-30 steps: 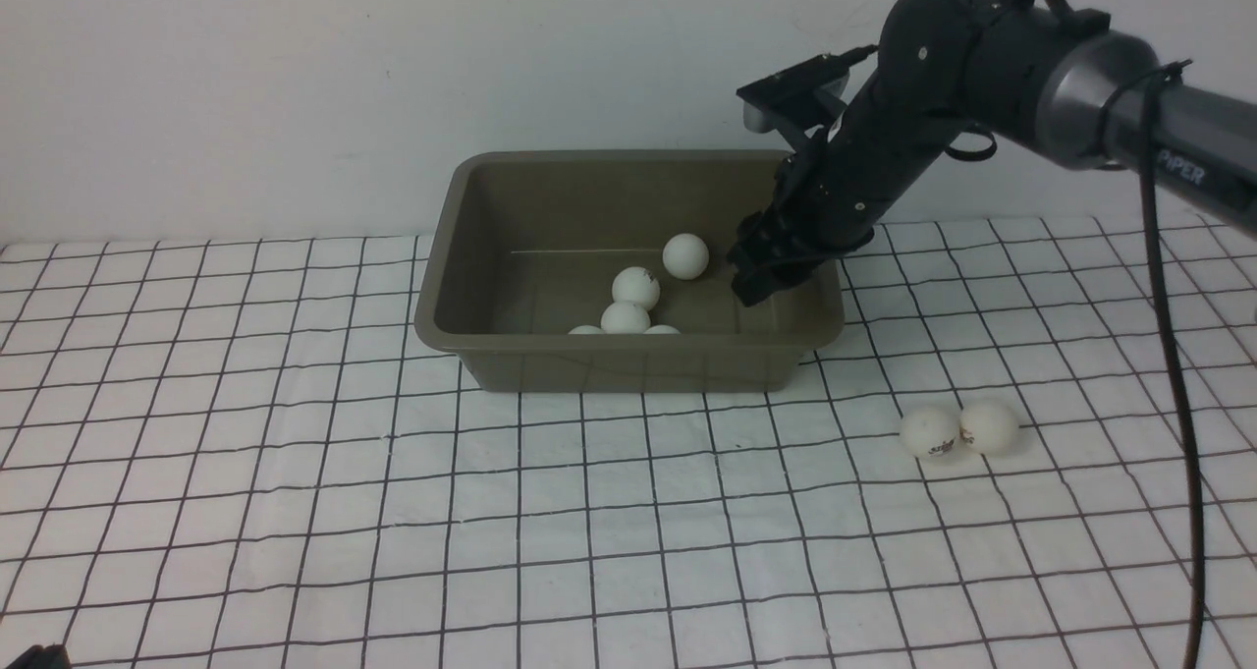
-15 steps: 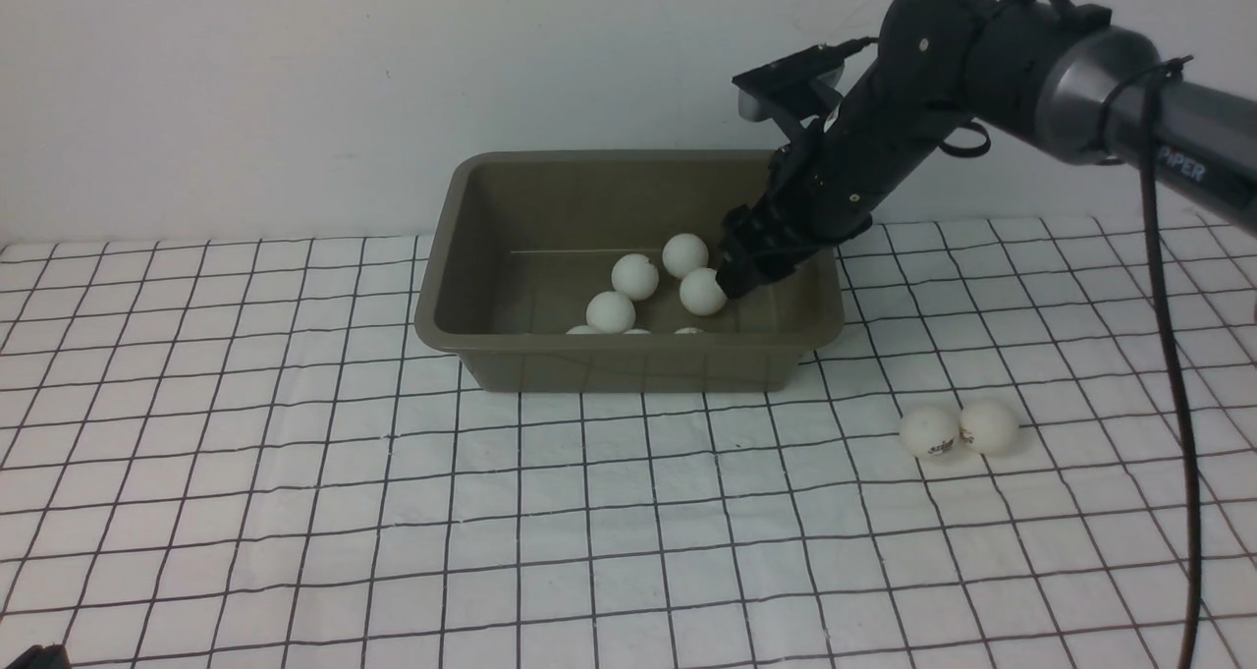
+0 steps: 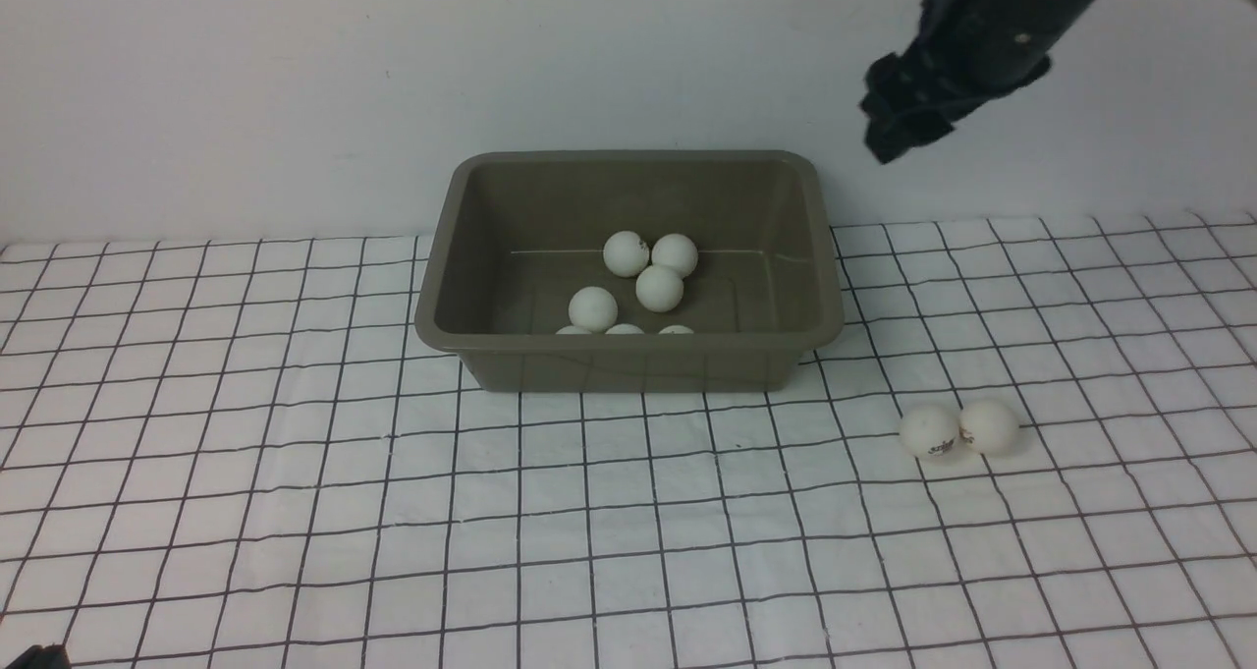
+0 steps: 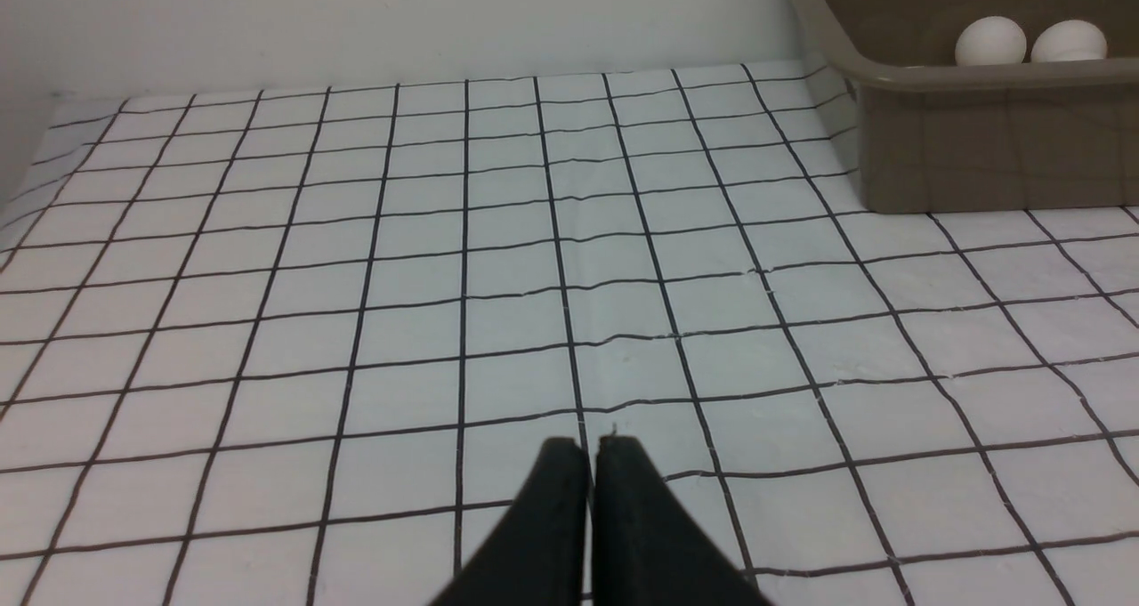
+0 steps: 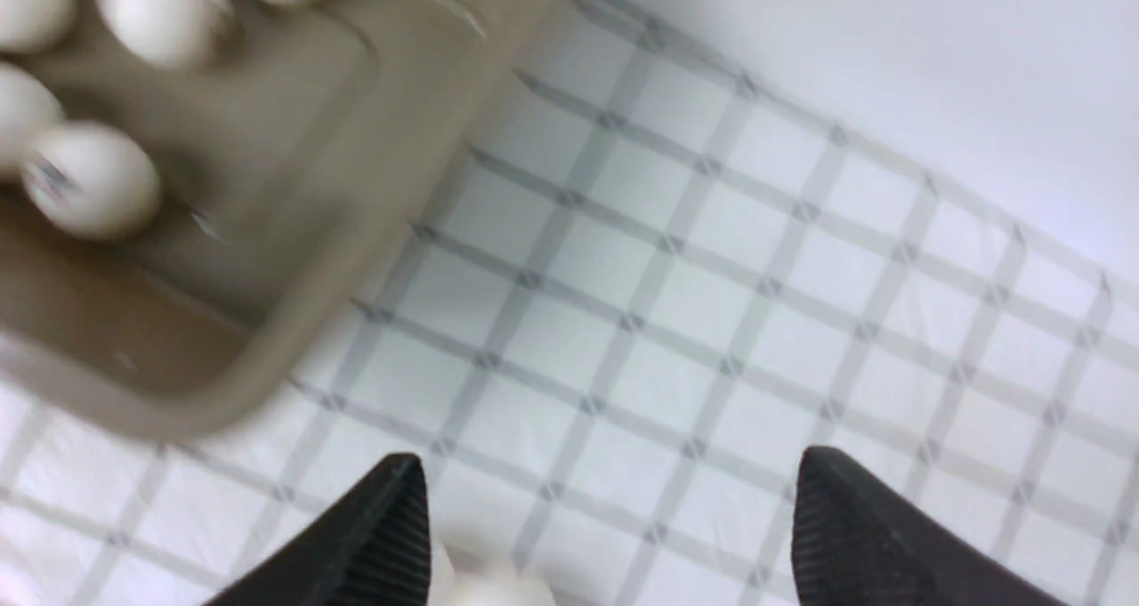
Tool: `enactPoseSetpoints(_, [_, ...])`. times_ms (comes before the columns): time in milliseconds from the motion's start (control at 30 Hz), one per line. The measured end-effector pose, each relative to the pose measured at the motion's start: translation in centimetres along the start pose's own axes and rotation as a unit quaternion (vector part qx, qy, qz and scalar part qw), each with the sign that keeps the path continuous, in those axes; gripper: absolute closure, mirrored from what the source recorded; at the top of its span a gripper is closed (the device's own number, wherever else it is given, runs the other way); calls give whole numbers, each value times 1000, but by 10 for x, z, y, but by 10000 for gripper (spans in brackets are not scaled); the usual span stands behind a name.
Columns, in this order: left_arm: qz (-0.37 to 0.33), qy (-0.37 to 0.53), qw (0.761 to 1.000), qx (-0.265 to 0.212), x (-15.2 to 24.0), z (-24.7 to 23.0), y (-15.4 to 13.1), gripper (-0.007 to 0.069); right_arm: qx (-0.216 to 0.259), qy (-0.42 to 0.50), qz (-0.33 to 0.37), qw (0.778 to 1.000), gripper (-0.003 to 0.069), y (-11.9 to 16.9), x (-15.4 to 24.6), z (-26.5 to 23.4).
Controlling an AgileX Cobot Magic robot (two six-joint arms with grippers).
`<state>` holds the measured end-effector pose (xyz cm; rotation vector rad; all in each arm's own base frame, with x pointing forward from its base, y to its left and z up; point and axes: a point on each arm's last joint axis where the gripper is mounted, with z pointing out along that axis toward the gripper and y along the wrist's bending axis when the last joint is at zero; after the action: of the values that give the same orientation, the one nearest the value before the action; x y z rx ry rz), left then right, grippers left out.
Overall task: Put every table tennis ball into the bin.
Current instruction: Use the right arm to clamp the table tennis ball closest to it
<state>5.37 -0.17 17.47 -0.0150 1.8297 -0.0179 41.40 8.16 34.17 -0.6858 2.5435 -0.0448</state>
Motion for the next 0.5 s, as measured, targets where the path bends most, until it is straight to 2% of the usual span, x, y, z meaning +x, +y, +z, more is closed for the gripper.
enactPoseSetpoints(100, [0, 0, 1000, 0, 0, 0, 0, 629, -4, 36, 18, 999, 163, -13, 29, 2])
enactPoseSetpoints(233, [0, 0, 1000, 0, 0, 0, 0, 629, -40, 103, 42, 993, 163, -15, 69, 32])
enactPoseSetpoints(400, [0, 0, 1000, 0, 0, 0, 0, 629, -61, 123, 36, 990, 163, -7, 88, 53])
enactPoseSetpoints(500, [0, 0, 1000, 0, 0, 0, 0, 629, -72, 119, 7, 990, 163, -5, 89, 57])
